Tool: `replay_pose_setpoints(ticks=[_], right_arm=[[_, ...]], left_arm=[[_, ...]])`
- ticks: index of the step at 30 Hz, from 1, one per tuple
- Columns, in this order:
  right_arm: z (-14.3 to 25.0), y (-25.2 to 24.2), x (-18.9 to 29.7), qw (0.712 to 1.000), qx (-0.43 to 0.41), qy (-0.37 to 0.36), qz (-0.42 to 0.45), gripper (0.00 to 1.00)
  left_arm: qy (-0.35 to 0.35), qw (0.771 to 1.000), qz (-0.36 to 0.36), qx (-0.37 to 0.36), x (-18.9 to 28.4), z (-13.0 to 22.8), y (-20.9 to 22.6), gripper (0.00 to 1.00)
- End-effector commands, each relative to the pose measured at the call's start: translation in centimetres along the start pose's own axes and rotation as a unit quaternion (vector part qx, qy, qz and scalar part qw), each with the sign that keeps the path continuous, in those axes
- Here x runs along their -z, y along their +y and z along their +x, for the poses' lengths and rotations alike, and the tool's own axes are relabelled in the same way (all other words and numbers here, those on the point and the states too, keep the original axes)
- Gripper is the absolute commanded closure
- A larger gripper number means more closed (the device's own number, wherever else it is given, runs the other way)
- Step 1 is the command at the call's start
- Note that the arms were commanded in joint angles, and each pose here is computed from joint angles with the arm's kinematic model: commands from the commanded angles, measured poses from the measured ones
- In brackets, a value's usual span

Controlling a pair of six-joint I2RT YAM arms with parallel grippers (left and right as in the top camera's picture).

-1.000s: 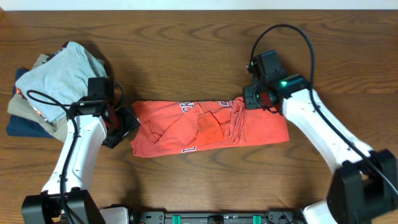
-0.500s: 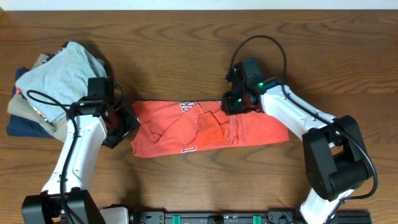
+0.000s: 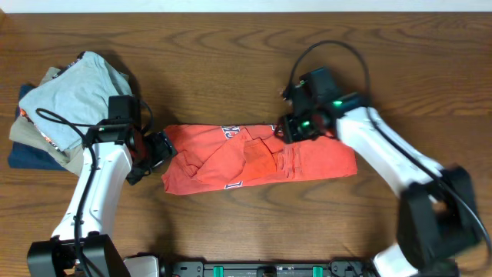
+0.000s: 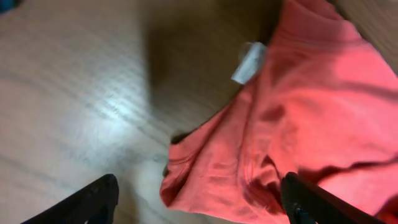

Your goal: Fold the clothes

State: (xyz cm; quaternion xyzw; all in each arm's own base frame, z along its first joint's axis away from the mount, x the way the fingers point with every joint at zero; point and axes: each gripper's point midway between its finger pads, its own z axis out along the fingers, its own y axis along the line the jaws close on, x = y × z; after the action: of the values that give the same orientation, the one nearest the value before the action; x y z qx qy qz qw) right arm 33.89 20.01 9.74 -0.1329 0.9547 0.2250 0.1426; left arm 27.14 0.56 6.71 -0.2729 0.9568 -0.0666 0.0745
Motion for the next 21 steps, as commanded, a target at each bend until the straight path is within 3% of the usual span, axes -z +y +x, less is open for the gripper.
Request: replay_pose_setpoints(ticks=[1,5,15,21], right_arm=[[-1.8,-0.1,4.9,0.998,0.019,-0.062,0.026,0.47],[-0.6,-1.6,7.2,0.996,0.004,-0.059,0.068,0.43],[2.1,-3.8,7.5,0.992,-0.025,-0.011,0.122,0.43],[2.1,-4.4,7.7,0.99,-0.031,-0.011,0.134,0.44]], left_arm=[[0.028,0.996,0.052,-0.069,-0.6,0.9,-1.6,0.14],[0.052,0.993,0.066,-0.085,-2.1,1.1,-2.1,0.14],[0.159,0.981,0.072,-0.083,-7.8,3.5,-1.9,0.15],[0.187,0.974,0.091,-0.093,-8.7,4.8,-3.1,0.28]])
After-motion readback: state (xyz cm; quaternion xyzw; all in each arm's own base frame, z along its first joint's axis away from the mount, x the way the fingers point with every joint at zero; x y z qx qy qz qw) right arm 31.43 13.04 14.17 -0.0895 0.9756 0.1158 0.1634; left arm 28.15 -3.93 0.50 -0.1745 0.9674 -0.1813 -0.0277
